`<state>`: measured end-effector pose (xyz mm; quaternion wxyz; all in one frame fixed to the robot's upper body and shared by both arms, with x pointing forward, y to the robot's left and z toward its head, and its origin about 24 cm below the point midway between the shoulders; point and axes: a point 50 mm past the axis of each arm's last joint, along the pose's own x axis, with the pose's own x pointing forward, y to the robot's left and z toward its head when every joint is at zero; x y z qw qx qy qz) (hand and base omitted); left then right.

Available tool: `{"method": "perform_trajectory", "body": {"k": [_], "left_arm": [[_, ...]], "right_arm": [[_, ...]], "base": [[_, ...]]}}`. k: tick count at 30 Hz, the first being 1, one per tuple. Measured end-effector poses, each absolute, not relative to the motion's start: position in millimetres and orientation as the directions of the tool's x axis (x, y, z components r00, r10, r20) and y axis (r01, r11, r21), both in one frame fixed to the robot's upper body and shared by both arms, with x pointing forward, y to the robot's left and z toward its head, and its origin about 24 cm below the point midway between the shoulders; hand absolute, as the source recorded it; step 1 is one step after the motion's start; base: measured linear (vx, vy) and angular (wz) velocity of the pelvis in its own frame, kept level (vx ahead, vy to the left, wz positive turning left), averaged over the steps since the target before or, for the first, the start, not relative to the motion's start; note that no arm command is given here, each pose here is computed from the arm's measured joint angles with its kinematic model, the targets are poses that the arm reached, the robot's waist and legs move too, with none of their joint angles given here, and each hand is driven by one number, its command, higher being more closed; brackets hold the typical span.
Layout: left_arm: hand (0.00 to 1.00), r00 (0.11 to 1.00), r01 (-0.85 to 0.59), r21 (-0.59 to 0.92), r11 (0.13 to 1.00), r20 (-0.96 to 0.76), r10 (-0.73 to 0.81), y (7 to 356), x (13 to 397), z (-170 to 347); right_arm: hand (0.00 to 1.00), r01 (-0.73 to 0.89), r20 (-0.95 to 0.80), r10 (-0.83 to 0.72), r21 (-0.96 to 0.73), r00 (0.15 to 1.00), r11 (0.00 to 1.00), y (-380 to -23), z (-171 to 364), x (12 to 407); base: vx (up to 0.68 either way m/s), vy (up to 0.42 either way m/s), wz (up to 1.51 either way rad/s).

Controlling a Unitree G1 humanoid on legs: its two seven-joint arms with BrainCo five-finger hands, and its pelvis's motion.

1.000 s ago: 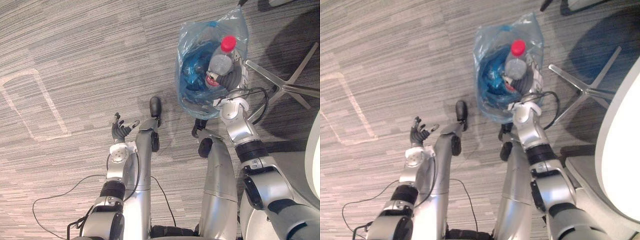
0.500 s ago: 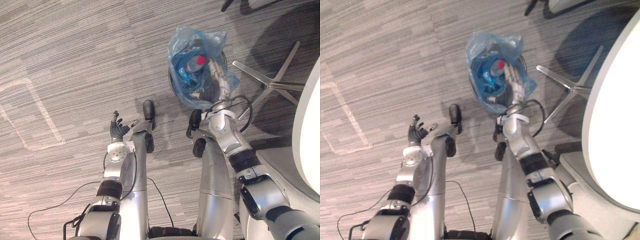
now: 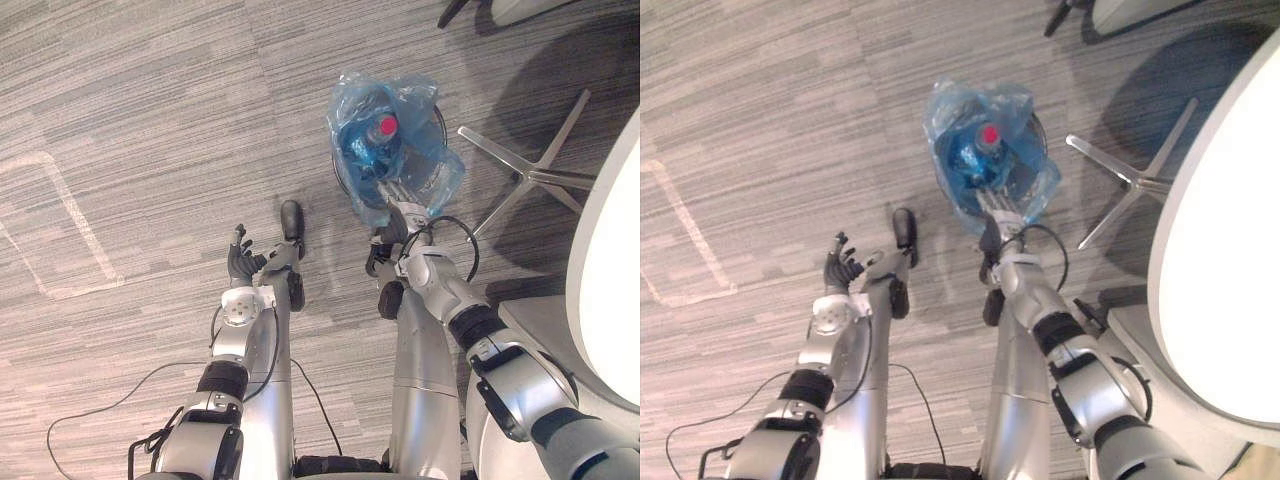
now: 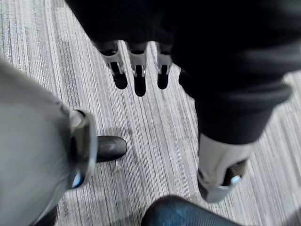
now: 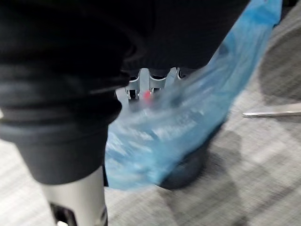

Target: Gather rubbish on tea table into small bin, then transfer packed bag to large trash can.

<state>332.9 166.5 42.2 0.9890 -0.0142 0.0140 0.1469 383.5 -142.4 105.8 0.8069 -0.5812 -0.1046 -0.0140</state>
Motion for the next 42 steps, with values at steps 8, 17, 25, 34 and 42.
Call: {"method": "perform_trajectory", "body": {"k": [8, 17, 25, 34, 42], "left_arm": [[0.0, 0.952, -0.304, -0.069, 0.95, -0.008, 0.304, 167, 340, 52], [0.0, 0.952, -0.304, -0.08, 0.949, 0.001, 0.305, 167, 342, 55], [0.0, 0.957, -0.289, -0.087, 0.953, -0.024, 0.288, 160, 340, 51], [0.0, 0.964, -0.223, -0.001, 0.975, -0.148, 0.22, 147, 309, 11], [0.0, 0.899, -0.237, 0.084, 0.968, -0.359, 0.251, 158, 266, -45]], "right_arm": [[1.0, 0.161, 0.188, 0.066, -0.941, 0.98, 0.299, -145, 114, 391], [1.0, 0.166, 0.203, 0.083, -0.931, 0.976, 0.326, -134, 114, 390], [1.0, 0.259, 0.338, 0.142, -0.879, 0.93, 0.4, -118, 139, 381], [1.0, 0.233, 0.395, 0.137, -0.75, 0.908, 0.619, -104, 118, 332], [1.0, 0.181, 0.478, 0.148, -0.575, 0.866, 0.798, -89, 123, 274]], "base": [[-0.02, -0.017, 0.12], [-0.04, -0.003, 0.01], [-0.05, -0.004, -0.09], [-0.06, -0.036, -0.12], [0.08, -0.002, -0.15]]}}
